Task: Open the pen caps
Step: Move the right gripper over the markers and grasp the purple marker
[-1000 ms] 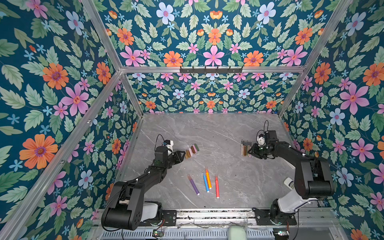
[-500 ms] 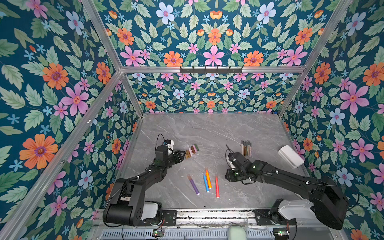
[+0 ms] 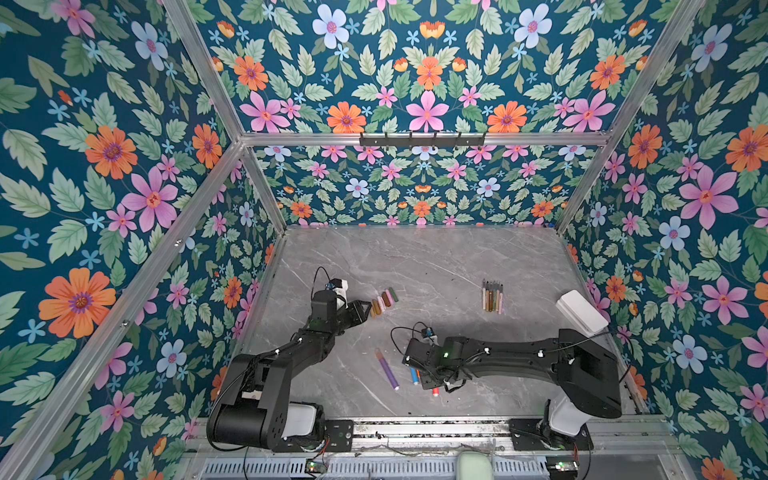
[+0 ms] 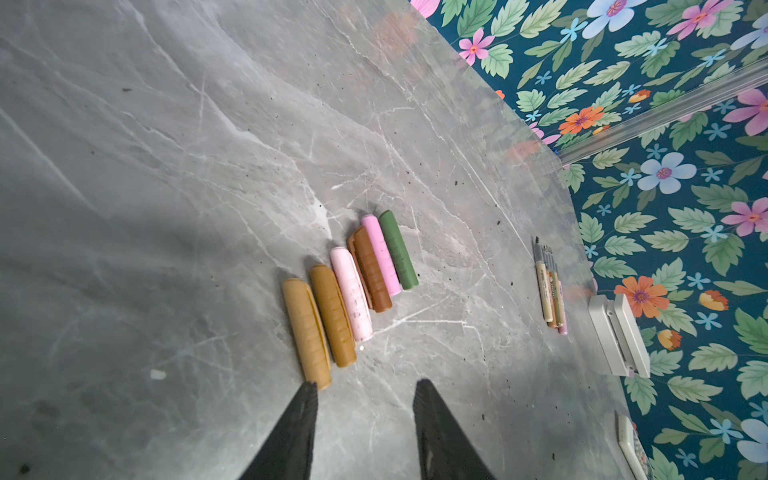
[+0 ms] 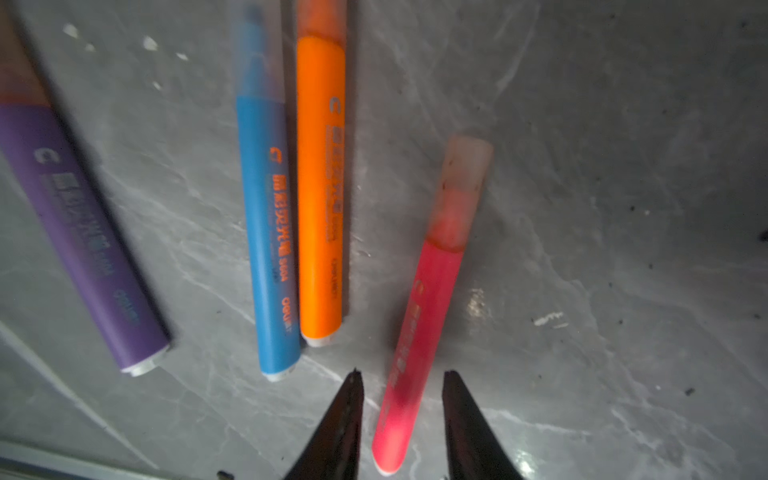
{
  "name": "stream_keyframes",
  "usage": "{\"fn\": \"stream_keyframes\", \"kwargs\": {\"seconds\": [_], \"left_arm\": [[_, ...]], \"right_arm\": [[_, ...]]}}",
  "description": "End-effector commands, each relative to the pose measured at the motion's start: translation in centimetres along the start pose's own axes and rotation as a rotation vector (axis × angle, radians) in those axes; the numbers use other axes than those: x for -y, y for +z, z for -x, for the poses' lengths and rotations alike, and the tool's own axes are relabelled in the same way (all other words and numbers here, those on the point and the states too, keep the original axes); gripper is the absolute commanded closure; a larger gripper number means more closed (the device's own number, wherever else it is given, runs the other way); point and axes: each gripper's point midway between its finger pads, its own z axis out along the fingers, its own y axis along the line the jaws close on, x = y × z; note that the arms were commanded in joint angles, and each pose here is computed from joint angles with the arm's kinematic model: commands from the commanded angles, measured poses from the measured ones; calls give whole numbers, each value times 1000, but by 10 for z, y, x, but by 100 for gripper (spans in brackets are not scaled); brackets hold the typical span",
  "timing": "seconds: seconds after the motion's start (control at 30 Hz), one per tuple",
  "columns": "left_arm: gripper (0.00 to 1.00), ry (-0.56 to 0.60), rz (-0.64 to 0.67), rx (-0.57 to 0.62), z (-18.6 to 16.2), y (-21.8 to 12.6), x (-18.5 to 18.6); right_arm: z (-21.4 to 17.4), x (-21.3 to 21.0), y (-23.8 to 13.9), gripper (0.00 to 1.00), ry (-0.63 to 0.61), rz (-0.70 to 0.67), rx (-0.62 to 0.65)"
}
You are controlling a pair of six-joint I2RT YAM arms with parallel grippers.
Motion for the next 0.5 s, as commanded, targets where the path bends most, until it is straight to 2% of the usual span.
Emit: {"fn": "stream_keyframes", "kwargs": {"seconds": [0.0, 0.07, 0.27, 0.47], "left_arm": [[58, 7, -19, 16, 5, 0, 5], [58, 7, -23, 16, 6, 0, 6], [58, 3, -26, 18, 6, -1, 7], [58, 9, -23, 29, 8, -3, 8]], "right_arm": [[-1, 12, -2, 67, 12, -65, 5], [0, 4, -6, 67, -6, -41, 26], [3, -65, -20, 67, -165, 193, 33], [12, -99, -10, 67, -244, 197, -2]]}}
